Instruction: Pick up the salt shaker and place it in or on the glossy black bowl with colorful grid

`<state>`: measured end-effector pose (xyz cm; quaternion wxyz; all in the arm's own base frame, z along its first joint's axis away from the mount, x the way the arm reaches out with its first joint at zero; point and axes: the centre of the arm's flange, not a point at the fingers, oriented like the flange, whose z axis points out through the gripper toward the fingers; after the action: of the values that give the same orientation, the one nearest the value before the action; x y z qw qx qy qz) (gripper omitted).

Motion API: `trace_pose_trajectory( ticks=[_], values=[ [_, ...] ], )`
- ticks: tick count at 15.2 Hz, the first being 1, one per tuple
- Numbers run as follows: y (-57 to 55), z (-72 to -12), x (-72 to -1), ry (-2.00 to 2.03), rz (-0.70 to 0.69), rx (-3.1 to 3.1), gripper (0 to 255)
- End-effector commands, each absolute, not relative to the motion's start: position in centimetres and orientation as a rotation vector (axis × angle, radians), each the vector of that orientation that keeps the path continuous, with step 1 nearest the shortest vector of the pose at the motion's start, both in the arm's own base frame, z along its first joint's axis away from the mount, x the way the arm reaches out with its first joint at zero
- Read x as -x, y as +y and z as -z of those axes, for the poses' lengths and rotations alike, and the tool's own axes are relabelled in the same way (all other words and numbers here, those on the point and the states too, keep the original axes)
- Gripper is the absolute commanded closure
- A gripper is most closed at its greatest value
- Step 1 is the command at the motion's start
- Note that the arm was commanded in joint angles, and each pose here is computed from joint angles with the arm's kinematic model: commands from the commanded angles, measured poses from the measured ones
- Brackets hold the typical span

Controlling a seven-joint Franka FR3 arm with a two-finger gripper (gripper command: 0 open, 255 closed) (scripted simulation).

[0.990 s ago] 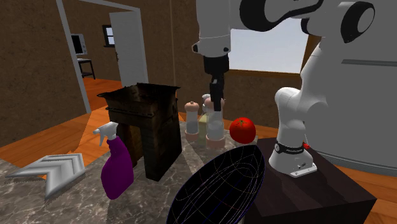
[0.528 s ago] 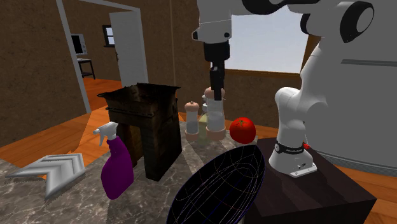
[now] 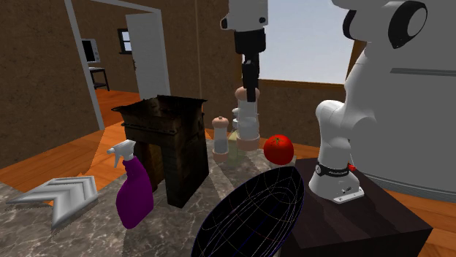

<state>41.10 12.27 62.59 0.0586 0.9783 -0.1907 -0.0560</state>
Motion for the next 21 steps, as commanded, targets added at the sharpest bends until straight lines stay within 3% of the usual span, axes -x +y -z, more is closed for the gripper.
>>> trace_pose_trajectory(
  ticks=[1,13,21],
  values=[
    [14.1,-63.7,-41.1,-0.578,0.17,-2.964,255],
    [29.2,-69.9,-41.9,-0.578,0.17,-2.964,255],
    [29.3,-65.6,-41.9,-0.578,0.17,-2.964,255]
  ],
)
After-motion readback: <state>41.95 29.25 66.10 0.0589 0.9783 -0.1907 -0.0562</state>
